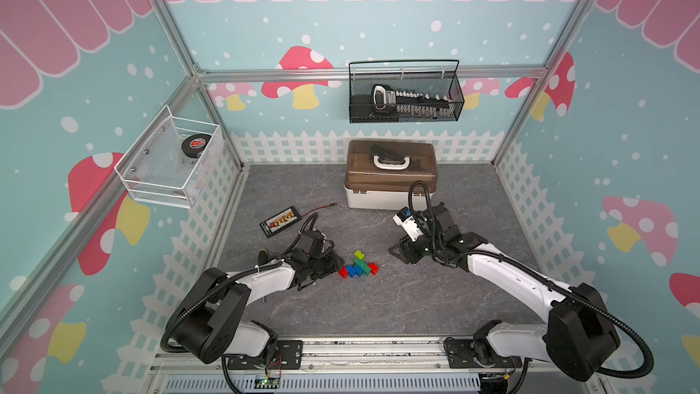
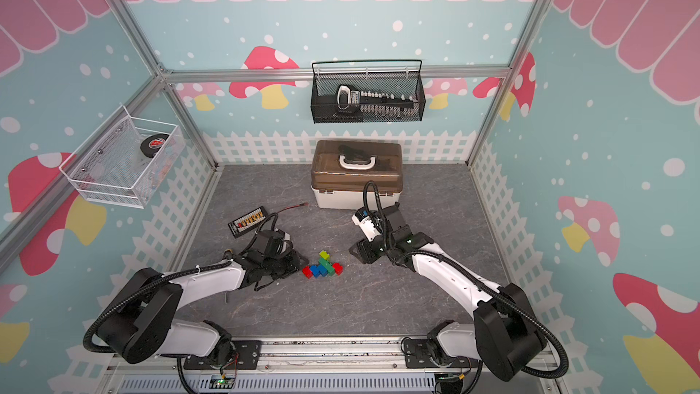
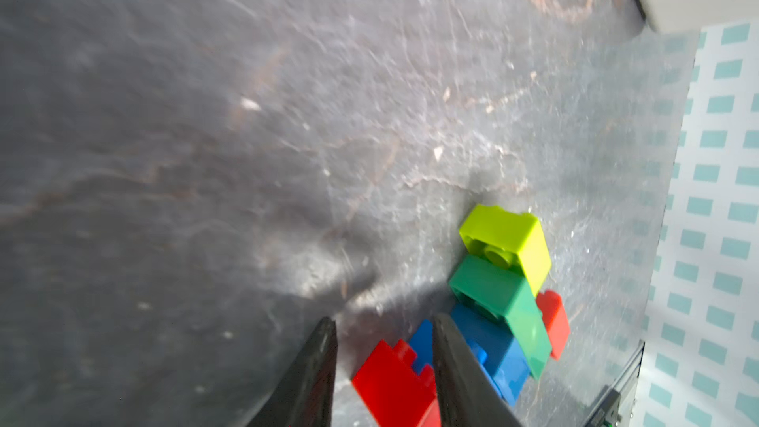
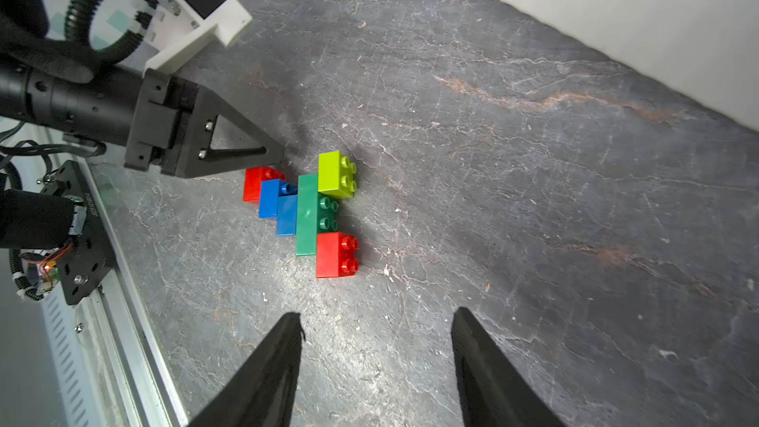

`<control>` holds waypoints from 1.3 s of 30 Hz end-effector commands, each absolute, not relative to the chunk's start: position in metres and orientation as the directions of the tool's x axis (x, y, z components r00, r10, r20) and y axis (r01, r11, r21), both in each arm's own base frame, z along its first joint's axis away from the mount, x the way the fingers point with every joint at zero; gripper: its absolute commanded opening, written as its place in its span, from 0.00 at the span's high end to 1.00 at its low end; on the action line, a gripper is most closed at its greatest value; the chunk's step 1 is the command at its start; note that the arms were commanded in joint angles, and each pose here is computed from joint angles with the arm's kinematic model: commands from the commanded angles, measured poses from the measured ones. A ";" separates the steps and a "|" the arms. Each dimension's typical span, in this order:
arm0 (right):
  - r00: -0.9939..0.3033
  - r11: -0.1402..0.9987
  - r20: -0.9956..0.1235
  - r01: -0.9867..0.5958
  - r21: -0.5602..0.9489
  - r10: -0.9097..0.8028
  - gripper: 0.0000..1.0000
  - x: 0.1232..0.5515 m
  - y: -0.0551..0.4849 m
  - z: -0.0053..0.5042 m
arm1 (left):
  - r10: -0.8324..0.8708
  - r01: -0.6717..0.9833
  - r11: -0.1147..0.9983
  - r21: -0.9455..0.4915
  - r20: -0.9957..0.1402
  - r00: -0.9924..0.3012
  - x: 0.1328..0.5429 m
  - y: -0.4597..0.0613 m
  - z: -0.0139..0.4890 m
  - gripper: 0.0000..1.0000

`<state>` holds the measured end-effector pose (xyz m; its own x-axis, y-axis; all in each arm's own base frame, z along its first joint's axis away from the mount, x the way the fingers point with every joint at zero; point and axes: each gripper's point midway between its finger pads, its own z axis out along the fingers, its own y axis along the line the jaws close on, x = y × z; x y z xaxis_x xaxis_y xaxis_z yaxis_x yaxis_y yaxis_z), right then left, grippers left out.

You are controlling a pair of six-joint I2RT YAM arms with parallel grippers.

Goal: Assemble the letter y with lego
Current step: Adjust the lego brick at the center of the board, then reset both arms

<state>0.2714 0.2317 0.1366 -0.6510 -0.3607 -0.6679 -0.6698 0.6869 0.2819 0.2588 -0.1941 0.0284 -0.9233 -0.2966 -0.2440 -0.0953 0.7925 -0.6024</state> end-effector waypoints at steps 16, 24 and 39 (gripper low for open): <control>-0.672 0.754 -0.647 -0.618 0.223 -0.360 0.41 0.280 0.219 0.124 | -0.296 -0.111 0.810 -0.575 -0.238 -0.925 0.214 -0.205 0.030 0.59; -0.661 0.867 -0.687 -0.490 0.092 -0.301 0.35 0.300 0.188 0.141 | -0.314 -0.109 0.879 -0.464 -0.392 -0.864 0.229 -0.156 0.081 0.38; -0.485 0.816 -0.859 0.421 -0.395 -0.165 0.01 0.349 -0.007 0.201 | -0.139 -0.293 0.954 0.059 -0.781 -0.609 0.336 -0.028 0.192 0.01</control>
<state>0.3501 0.0424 0.1824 -0.5536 -0.1513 -0.8189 0.1671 0.9432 -0.2872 0.3242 -0.0676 0.1704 -0.6638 -0.2882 -0.6901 -0.2356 0.9564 -0.1727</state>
